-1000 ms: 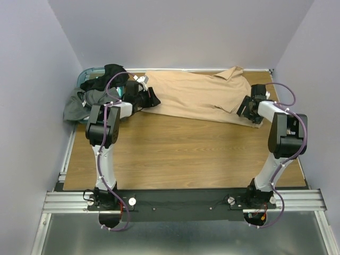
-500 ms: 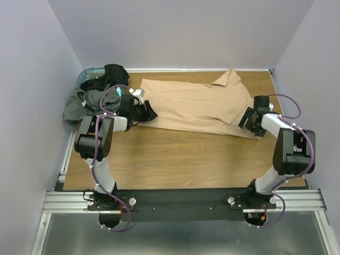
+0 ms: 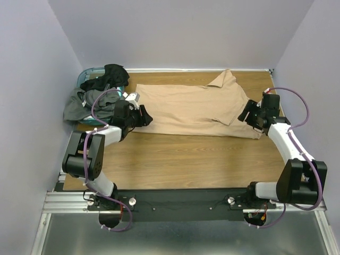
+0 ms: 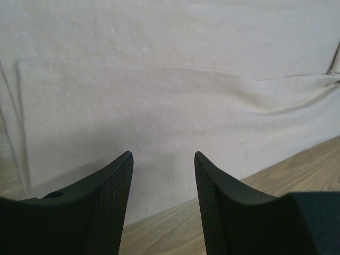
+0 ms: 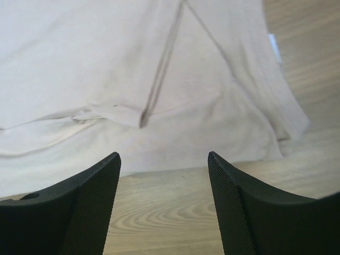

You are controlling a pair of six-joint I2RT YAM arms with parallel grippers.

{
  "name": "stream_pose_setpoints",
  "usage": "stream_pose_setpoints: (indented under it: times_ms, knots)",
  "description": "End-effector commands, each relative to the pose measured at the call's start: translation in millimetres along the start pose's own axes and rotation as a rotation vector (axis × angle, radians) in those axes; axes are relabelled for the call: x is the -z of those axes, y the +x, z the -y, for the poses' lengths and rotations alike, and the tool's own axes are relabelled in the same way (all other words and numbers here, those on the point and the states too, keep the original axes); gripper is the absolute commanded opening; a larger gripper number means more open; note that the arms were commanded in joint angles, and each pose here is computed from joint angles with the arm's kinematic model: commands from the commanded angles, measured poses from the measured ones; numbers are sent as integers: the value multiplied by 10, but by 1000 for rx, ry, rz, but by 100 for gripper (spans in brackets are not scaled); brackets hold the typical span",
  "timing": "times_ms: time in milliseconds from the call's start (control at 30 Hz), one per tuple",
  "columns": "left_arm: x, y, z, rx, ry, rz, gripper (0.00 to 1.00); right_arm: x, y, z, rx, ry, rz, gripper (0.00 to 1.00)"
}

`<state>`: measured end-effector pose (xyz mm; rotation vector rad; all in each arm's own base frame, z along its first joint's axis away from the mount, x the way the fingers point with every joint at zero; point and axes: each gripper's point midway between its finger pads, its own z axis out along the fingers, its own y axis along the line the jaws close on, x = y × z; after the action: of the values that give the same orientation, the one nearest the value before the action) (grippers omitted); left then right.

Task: Fold and stack the t-shirts
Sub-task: Fold the tshirt

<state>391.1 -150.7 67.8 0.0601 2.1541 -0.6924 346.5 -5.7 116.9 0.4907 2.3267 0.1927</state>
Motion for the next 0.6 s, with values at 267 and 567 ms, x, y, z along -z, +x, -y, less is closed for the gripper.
stream_pose_setpoints:
  times_ms: [267, 567]
  knots:
    - [7, -22, -9, -51, -2, 34, 58, -428, 379, -543, 94, -151, -124, 69]
    - [-45, 60, -31, -45, 6, 10, 58, -727, 509, -449, 98, -105, -161, 62]
